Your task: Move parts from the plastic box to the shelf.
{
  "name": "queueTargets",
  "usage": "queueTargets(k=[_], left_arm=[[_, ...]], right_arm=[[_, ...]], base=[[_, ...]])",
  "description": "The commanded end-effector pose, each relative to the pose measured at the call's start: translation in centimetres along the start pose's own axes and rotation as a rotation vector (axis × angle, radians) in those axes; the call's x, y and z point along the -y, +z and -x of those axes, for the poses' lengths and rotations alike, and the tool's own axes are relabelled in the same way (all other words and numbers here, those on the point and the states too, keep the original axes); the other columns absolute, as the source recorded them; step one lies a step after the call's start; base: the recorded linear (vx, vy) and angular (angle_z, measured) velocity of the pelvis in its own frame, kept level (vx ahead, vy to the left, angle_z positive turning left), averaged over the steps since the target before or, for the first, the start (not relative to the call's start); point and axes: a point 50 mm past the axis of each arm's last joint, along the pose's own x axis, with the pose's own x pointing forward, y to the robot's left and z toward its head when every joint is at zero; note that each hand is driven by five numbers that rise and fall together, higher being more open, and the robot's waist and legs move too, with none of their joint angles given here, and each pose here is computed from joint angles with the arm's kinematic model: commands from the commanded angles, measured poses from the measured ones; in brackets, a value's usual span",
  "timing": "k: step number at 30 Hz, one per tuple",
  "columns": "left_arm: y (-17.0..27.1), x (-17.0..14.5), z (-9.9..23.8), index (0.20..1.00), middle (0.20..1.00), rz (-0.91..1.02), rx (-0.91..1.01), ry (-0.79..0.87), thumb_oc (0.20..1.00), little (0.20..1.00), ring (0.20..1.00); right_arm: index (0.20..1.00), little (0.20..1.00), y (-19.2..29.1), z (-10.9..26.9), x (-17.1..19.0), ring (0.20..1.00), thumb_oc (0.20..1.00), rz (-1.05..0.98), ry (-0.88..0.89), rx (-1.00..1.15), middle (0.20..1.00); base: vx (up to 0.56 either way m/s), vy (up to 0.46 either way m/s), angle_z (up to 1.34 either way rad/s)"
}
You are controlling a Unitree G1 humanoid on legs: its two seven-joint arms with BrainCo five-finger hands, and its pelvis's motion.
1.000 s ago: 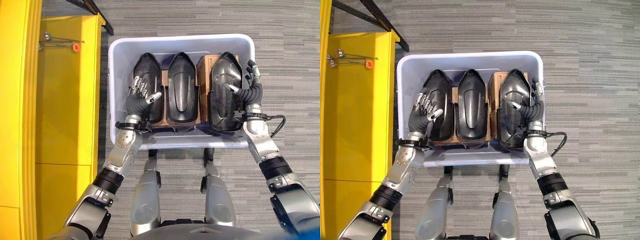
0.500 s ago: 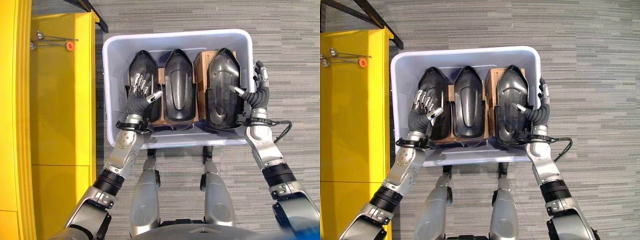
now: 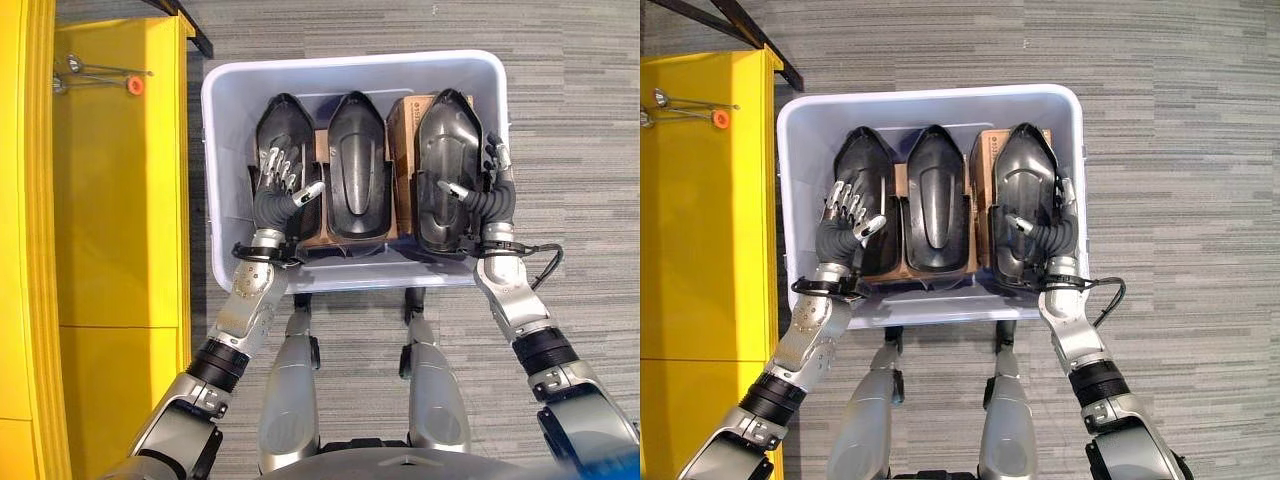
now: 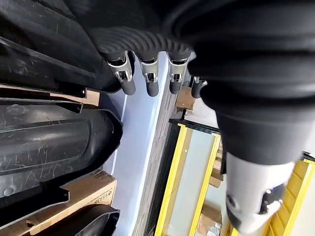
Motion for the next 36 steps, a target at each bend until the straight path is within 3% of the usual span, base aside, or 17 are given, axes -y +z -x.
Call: queueTargets(k=[1,12,36], left_arm=[[2.5,0.8,-0.9,1.0,1.0,0.02,0.154,-0.022,1.0,1.0,1.0],[2.5,0.9,-0.9,1.0,1.0,0.028,0.156,-0.03,1.0,1.0,1.0],[2.5,3.2,-1.3,1.0,1.0,0.102,0.141,-0.13,1.0,1.0,1.0]], right_arm=[[1.0,1.0,0.8,-0.4,0.3,1.0,1.0,-0.055,-0.032,0.06,1.0],[1.0,1.0,0.0,-0.7,1.0,1.0,1.0,-0.021,-0.082,0.025,1.0],[1.0,1.0,0.0,-3.4,-4.3,1.0,1.0,0.078,0.153,-0.03,1.0]], base=[[0.0,0.0,0.0],[0.0,0.0,0.0],[0.01,-0.005,0.04]])
